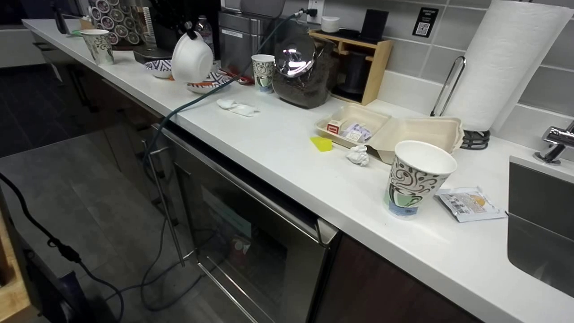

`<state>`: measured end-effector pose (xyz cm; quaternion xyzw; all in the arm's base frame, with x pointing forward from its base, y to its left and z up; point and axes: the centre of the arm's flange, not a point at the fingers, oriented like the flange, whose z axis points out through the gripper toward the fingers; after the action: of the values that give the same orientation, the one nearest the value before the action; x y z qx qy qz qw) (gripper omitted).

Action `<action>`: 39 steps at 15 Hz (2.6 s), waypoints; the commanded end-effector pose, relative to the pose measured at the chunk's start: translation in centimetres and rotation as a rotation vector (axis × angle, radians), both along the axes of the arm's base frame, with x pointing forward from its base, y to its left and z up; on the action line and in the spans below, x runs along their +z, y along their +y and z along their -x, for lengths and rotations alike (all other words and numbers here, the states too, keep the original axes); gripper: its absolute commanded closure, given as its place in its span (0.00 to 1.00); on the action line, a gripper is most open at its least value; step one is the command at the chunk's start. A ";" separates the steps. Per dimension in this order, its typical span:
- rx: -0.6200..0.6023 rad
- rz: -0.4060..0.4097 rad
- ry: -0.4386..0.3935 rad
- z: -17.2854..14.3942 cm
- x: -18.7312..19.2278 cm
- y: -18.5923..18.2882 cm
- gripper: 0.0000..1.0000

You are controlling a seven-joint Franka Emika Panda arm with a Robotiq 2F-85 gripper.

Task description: Pour the contents of the white bowl into the striped bowl

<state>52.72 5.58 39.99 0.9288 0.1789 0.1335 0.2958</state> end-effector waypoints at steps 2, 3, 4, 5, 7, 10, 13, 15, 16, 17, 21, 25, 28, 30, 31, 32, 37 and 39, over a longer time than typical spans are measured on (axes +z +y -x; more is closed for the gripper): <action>-0.151 -0.178 -0.038 -0.3 -0.5 -5.8 0.98; -0.197 -0.210 -0.039 0.2 -1.0 -8.0 0.98; -0.256 -0.233 -0.026 0.9 -1.9 -10.8 0.98; -0.313 -0.259 -0.017 1.9 -2.9 -13.3 0.98; -0.425 -0.318 -0.012 4.2 -5.2 -18.1 0.98; -0.578 -0.424 -0.042 8.4 -7.7 -24.0 0.98; -0.703 -0.548 -0.123 10.8 -9.0 -27.7 0.98; -0.774 -0.626 -0.200 11.9 -9.6 -29.2 0.98; -0.810 -0.665 -0.237 12.3 -9.8 -29.7 0.98; -0.845 -0.704 -0.277 12.5 -10.0 -30.1 0.98; -1.002 -0.846 -0.406 12.6 -10.5 -31.1 0.98; -1.113 -1.005 -0.529 11.3 -9.9 -31.0 0.98; -1.108 -1.111 -0.653 9.8 -8.9 -30.6 0.98; -1.097 -1.164 -0.706 8.9 -8.0 -30.2 0.98; -1.110 -1.183 -0.703 8.6 -7.8 -30.0 0.98; -1.122 -1.204 -0.694 8.4 -7.9 -29.8 0.98; -1.198 -1.225 -0.619 9.6 -12.9 -28.2 0.98; -1.227 -1.206 -0.600 10.0 -14.8 -27.9 0.98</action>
<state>42.72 -22.39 30.17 0.7843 -0.5236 0.2744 -0.1884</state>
